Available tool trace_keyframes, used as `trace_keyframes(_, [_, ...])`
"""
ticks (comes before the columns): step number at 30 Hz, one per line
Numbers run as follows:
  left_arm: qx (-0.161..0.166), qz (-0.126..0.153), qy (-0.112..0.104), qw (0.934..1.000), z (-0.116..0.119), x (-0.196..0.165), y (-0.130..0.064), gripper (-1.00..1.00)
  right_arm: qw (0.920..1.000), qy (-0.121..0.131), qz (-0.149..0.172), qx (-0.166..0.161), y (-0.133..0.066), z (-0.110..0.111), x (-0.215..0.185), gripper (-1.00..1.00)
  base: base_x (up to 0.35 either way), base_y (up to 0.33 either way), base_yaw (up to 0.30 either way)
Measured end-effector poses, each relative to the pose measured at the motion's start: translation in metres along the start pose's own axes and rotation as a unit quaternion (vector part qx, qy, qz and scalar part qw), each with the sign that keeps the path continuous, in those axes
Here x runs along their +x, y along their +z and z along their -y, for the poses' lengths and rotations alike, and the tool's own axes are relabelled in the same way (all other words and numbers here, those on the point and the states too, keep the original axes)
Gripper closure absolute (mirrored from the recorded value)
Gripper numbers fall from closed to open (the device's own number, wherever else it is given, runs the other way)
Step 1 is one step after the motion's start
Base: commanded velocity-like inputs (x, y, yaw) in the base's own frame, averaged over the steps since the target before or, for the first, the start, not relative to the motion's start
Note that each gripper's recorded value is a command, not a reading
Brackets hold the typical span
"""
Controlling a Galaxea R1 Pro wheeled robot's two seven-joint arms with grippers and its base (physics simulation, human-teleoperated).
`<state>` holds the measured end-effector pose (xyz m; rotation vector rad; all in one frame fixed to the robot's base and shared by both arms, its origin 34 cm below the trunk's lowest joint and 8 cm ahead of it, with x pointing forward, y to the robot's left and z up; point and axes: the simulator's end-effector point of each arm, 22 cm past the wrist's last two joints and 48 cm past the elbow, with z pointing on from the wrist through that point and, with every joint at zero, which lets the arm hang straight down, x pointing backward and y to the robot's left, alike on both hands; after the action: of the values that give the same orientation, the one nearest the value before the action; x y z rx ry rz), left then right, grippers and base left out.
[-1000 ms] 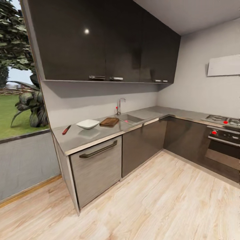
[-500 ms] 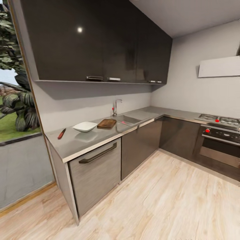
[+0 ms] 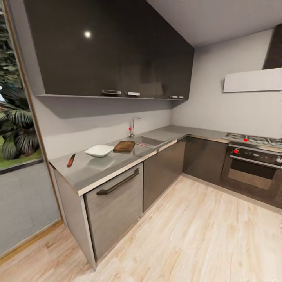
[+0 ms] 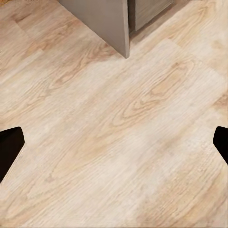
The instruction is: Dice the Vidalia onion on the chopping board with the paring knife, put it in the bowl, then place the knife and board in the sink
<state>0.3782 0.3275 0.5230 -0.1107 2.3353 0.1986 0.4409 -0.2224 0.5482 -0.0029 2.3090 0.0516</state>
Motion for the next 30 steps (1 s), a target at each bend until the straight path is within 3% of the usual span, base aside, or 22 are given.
trace_keyframes(30, [0.0,0.006,-0.001,1.0,0.0002,-0.0046,0.0005,-1.0,1.0,0.0,0.006,0.0,0.0,0.0002,-0.0049,-1.0,0.0,0.301,-0.149])
